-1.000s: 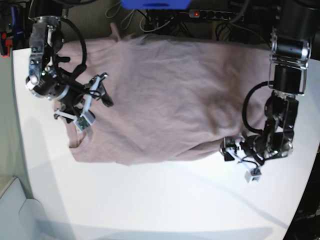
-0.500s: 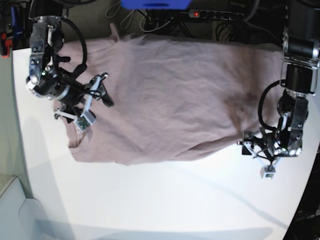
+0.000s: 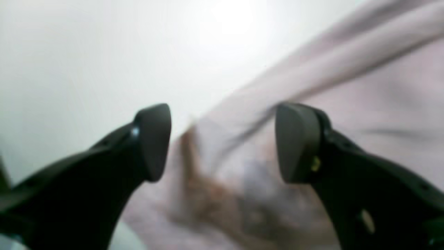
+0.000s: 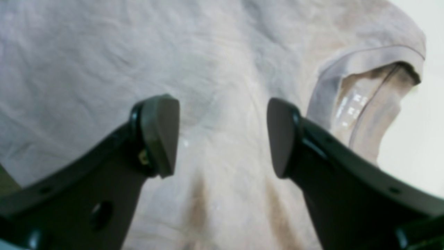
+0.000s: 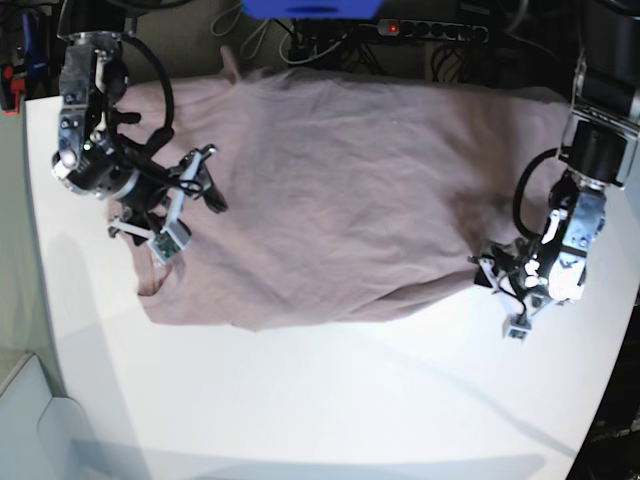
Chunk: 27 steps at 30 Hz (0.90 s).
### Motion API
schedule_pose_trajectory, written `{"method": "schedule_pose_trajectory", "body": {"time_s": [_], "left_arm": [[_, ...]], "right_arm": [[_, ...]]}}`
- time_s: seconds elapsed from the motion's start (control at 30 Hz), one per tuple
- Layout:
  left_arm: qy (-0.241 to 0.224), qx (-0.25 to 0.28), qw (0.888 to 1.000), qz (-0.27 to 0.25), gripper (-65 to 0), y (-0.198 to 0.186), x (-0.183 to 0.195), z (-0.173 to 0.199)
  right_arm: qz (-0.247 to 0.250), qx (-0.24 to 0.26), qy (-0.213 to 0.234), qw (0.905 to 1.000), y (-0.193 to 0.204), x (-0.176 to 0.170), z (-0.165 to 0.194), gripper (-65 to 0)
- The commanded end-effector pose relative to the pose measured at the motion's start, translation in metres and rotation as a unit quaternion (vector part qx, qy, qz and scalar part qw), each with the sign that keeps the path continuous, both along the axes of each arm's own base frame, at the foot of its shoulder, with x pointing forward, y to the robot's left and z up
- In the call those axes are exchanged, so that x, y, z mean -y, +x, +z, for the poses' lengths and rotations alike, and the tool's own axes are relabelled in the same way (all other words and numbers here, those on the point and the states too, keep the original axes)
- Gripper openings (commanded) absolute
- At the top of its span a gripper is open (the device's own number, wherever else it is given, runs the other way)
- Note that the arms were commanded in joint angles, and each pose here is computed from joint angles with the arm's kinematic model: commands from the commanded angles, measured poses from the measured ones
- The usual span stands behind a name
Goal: Layout the t-shirt on the table in an organized manner, then fold the t-shirt properly
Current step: 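Release the shirt and reposition the left gripper near the sleeve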
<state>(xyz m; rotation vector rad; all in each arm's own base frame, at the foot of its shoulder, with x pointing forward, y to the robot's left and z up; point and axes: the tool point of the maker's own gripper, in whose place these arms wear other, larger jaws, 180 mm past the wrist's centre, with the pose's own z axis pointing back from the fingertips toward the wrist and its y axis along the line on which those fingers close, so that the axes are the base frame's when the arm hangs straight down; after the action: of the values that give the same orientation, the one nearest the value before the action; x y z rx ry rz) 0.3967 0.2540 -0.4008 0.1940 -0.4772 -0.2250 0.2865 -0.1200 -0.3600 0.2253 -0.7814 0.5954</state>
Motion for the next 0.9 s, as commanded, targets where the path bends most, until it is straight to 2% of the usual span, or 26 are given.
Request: {"method": "schedule_pose_trajectory", "body": {"time_s": [0.0, 0.07, 0.23, 0.33, 0.5, 0.67, 0.8, 0.87], "left_arm": [[0.012, 0.024, 1.0, 0.003, -19.2, 0.013, -0.009, 0.017], [0.015, 0.021, 1.0, -0.008, -19.2, 0.013, -0.005, 0.015], [0.02, -0.012, 0.997, -0.08, -19.8, 0.0, 0.008, -0.002], [0.021, -0.029, 0.995, -0.096, -24.0, -0.012, 0.013, -0.015], [0.029, -0.046, 0.994, -0.093, -37.9, -0.021, 0.011, -0.027], [0.028, -0.058, 0.995, -0.081, -65.0, -0.026, 0.006, -0.035], [0.027, -0.053, 0.995, -0.083, -65.0, -0.024, 0.008, -0.031], [0.021, -0.031, 0.996, -0.084, -64.9, -0.015, 0.013, -0.017]], "right_arm": [[0.002, 0.024, 0.008, 0.9997, 0.008, -0.001, 0.013, -24.9], [0.002, 0.024, 0.008, 0.9997, 0.008, -0.001, 0.013, -24.9], [0.002, 0.024, 0.008, 0.9997, 0.008, -0.001, 0.013, -24.9], [0.002, 0.024, 0.008, 0.9997, 0.008, -0.001, 0.013, -24.9], [0.002, 0.024, 0.007, 0.9997, 0.008, 0.0, 0.013, -24.9], [0.002, 0.025, 0.007, 0.9997, 0.008, 0.0, 0.014, -24.9], [0.002, 0.026, 0.007, 0.9996, 0.009, 0.0, 0.014, -25.0], [0.003, 0.026, 0.006, 0.9996, 0.009, 0.0, 0.014, -25.0]]}}
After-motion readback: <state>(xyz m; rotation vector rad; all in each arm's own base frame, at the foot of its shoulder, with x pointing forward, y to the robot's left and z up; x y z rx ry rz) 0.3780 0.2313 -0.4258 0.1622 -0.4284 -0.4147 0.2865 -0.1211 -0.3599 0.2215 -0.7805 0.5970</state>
